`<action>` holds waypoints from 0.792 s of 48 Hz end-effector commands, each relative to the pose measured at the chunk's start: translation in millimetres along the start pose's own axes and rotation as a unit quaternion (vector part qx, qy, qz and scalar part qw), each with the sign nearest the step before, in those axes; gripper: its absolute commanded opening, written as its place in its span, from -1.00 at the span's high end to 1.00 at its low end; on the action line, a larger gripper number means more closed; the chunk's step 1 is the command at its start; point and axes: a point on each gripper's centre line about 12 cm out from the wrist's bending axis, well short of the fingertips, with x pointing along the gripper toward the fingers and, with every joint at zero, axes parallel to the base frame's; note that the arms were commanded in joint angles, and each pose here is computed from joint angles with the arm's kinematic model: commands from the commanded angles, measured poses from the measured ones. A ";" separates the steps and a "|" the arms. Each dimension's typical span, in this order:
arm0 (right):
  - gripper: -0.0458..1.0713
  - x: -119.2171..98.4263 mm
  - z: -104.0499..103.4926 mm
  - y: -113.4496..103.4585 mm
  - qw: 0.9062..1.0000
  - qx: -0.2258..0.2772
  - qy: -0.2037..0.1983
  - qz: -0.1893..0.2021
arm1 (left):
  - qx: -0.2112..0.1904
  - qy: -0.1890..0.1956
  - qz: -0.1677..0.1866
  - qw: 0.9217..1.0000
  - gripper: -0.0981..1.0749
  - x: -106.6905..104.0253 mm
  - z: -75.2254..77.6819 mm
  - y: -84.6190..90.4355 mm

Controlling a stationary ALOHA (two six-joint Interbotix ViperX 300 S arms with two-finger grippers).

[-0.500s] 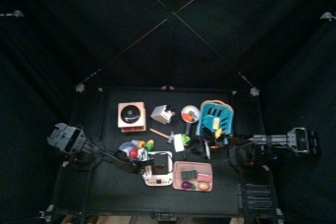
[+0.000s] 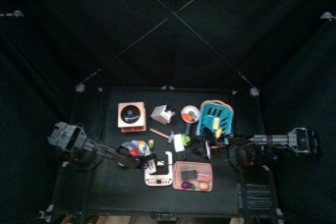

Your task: Place white sushi piece above stove

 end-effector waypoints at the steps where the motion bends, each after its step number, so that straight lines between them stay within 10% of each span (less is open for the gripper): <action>1: -0.56 -2.2 5.8 1.1 1.000 -0.002 -0.011 0.002 | -0.024 -0.017 -0.002 1.000 -0.19 -4.6 19.0 9.5; 19: -0.56 -3.2 3.0 -2.4 1.000 0.000 -0.008 -0.004 | -0.109 -0.034 -0.045 0.992 -0.19 40.5 37.5 45.6; 38: -0.56 -3.7 2.2 -4.4 1.000 0.002 -0.007 -0.008 | -0.124 -0.027 -0.063 0.990 -0.19 59.9 15.7 59.4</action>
